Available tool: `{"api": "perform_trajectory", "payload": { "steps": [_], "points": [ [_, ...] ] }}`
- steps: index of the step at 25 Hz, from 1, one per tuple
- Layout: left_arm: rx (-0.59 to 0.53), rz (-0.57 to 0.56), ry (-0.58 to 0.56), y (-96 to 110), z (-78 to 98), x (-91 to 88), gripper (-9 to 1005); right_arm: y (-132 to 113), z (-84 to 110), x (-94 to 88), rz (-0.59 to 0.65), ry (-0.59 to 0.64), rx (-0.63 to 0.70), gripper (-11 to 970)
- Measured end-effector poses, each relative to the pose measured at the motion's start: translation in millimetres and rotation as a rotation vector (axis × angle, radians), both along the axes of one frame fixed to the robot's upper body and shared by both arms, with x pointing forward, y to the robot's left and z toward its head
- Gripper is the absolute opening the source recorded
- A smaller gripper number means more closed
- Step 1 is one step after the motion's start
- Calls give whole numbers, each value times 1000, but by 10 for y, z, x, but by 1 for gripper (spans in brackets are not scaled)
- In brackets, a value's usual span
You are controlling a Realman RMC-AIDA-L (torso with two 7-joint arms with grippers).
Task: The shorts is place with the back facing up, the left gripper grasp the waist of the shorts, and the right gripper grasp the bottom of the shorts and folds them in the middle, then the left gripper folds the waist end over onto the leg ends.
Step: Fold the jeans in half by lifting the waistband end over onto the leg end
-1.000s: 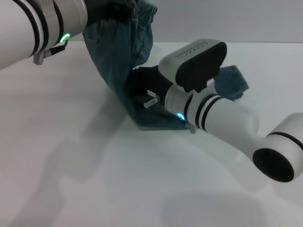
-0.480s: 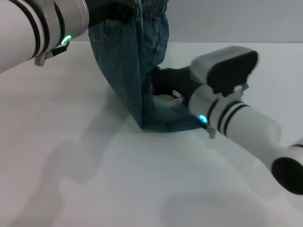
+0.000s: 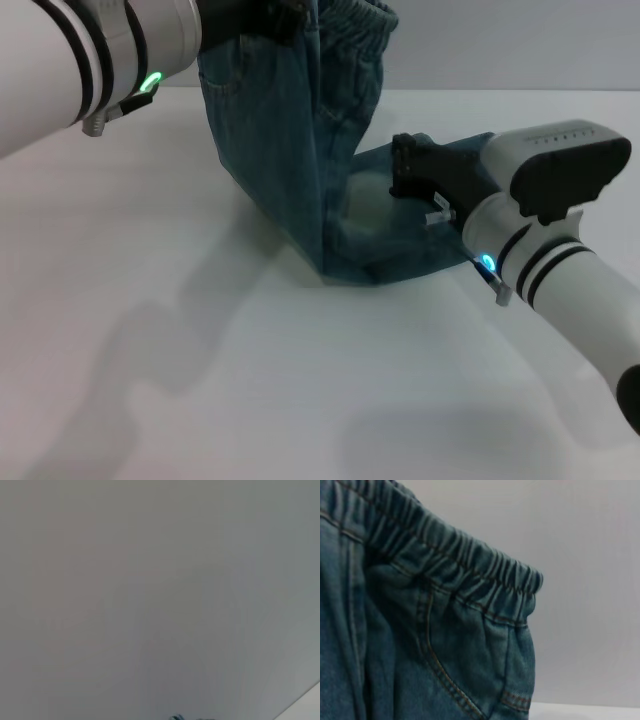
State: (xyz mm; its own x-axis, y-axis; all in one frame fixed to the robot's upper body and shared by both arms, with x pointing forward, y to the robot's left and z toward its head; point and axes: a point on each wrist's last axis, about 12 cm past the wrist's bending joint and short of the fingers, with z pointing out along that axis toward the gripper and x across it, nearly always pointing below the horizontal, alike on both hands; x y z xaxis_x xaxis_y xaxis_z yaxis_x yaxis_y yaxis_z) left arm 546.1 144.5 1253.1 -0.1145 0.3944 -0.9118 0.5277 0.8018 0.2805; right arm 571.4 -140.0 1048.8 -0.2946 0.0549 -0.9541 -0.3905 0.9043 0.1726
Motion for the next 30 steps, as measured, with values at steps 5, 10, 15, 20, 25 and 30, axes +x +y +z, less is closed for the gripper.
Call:
{"api": "perform_trajectory", "payload": {
  "steps": [5,10,15,20,25,30],
  "points": [
    [-6,-15,-12,-31,40,-50,29,-131,-102,-74,-44,21,-1,0],
    [-7,-25,-24,-42,73,-94,29,-288,-154,-12,-96,29,-25,-1],
    [-7,-37,-33,-63,98,-129,29,-232,-103,141,-71,14,-65,-1],
    [-6,-46,-33,-86,92,-144,29,102,41,230,30,5,-65,-1],
    [-6,-55,-34,-109,87,-157,29,398,135,222,121,2,-53,-1],
    [2,-72,-44,-150,95,-167,29,598,228,169,183,-16,-28,-1]
  ]
}}
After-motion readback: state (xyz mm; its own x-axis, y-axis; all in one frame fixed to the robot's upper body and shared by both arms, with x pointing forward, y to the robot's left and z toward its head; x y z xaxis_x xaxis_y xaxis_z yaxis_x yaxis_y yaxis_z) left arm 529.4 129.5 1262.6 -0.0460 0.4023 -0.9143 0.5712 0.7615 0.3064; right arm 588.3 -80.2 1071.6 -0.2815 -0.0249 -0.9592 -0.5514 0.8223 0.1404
